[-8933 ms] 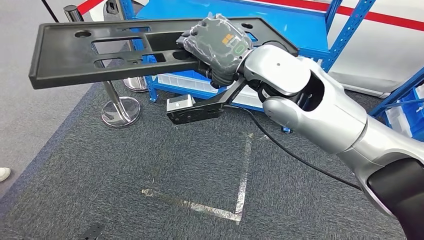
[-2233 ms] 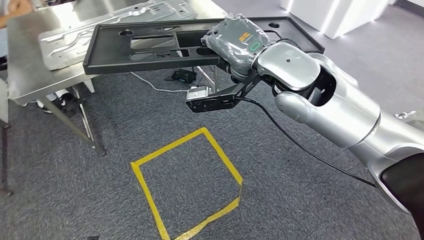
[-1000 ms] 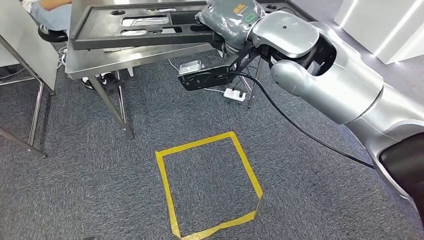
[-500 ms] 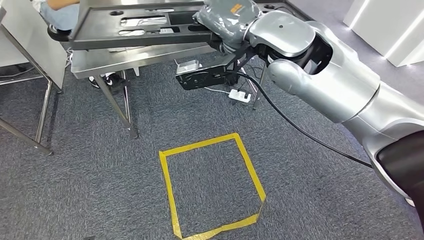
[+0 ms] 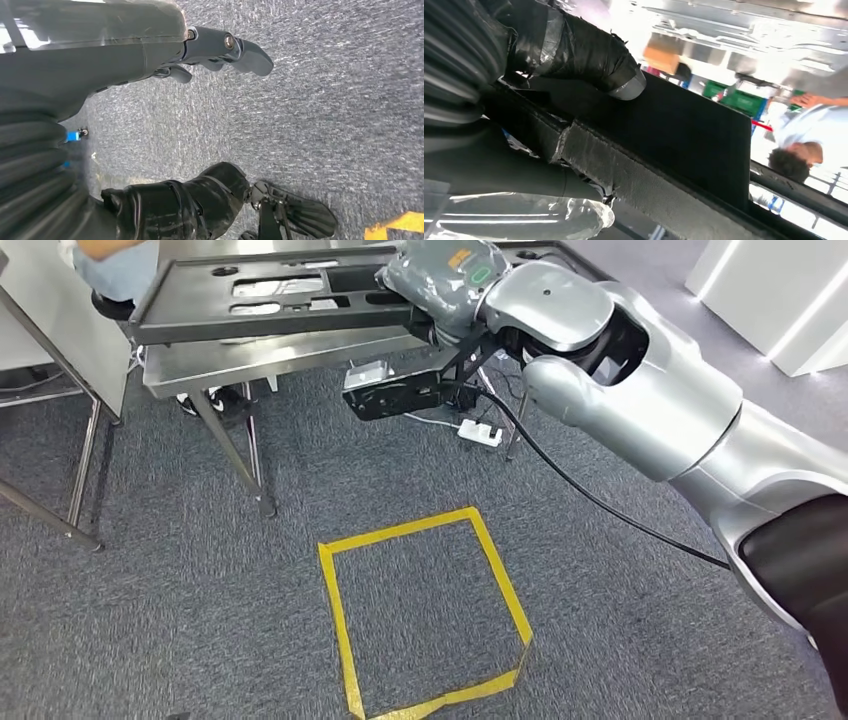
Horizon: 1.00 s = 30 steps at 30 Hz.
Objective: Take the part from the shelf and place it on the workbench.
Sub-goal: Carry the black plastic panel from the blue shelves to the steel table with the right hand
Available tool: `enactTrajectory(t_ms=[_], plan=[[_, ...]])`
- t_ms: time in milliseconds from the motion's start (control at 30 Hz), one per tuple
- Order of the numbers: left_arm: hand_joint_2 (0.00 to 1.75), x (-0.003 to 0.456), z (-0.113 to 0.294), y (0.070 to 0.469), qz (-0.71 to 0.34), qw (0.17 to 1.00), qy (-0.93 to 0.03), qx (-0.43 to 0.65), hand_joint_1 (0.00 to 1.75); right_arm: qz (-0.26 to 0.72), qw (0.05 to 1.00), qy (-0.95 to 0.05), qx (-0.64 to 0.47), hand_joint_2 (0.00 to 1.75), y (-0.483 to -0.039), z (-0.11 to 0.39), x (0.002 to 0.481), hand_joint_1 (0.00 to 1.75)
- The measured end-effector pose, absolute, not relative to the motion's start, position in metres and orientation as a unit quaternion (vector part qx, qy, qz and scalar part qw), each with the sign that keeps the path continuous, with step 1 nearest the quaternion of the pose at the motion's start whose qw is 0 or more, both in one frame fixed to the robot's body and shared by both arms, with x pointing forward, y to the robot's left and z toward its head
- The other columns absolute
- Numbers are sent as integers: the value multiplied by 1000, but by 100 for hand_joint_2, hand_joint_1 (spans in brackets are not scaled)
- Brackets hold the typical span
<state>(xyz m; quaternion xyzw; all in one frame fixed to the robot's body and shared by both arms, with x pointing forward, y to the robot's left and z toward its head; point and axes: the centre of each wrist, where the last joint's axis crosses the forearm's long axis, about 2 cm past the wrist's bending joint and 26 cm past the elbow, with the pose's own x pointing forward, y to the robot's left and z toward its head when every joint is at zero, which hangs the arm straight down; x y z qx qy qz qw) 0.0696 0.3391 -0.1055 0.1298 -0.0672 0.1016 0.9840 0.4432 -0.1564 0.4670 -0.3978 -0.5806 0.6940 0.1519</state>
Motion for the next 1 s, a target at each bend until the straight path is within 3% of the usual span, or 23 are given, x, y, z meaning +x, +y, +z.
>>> enactTrajectory(t_ms=[1000], plan=[[175, 70, -105, 341, 99, 983, -62, 143, 0, 699, 163, -572, -396, 175, -156, 457, 448, 175]])
